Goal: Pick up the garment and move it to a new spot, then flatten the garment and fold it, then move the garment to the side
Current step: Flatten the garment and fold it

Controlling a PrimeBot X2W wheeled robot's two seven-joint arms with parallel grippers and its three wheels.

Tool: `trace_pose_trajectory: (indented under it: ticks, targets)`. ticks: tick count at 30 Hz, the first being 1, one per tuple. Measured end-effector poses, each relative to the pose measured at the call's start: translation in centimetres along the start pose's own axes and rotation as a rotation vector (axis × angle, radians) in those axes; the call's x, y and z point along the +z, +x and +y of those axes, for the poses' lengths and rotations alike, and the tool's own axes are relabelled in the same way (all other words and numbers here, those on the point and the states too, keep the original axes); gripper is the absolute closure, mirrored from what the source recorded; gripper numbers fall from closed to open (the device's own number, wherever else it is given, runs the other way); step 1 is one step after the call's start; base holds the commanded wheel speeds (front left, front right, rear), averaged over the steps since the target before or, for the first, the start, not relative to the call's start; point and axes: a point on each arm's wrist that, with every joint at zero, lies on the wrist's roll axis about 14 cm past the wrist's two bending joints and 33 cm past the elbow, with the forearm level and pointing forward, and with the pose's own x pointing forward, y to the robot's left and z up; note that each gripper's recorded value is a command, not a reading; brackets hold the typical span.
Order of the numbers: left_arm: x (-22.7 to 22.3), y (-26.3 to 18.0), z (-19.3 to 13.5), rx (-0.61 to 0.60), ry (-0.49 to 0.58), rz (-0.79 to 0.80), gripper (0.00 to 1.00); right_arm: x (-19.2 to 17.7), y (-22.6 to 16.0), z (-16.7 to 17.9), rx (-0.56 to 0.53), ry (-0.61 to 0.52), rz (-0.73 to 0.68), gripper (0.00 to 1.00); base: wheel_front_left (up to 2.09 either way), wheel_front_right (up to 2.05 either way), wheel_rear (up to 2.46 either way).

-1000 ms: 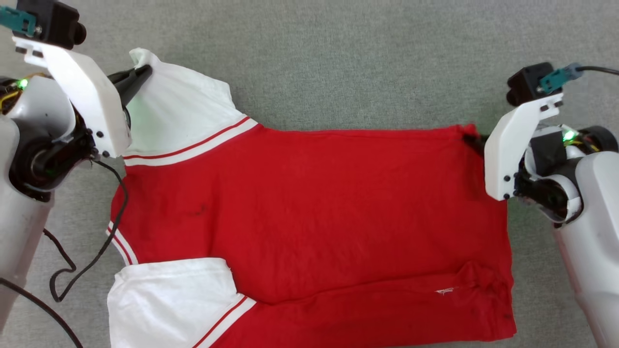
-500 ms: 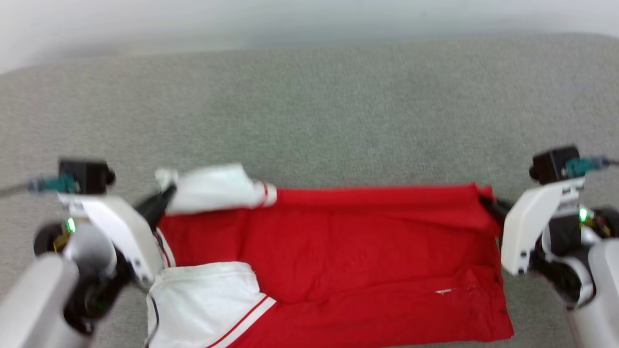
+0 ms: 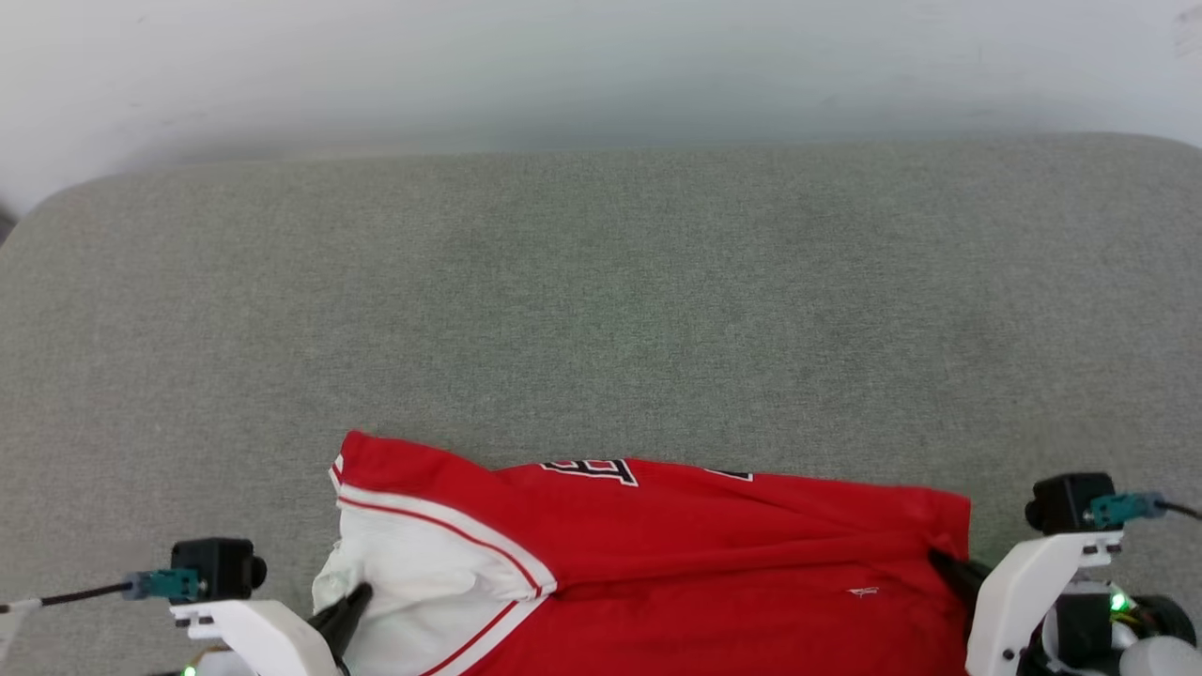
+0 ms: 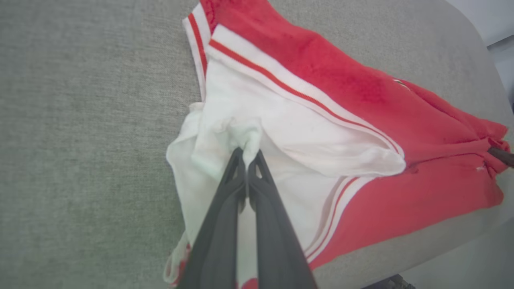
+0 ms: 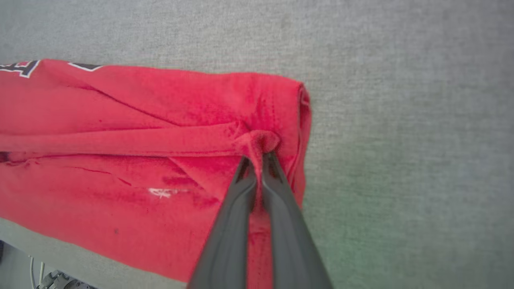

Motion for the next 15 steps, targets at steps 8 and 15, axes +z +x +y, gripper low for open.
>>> trace_pose_trajectory:
  ticks: [8,15]
  targets:
    - [-2.1,0.1,-1.3,-0.033,-0.017,0.036,0.0,-1.3,-0.9,0.5,0.002,0.046,-0.06,0.0,0.0,0.0,0.0]
    - [2.0,-0.8,-2.4,-0.051,0.034,-0.183,0.0,0.4,-2.8,1.4,0.02,0.049,-0.179,0.0,0.0,0.0,0.0]
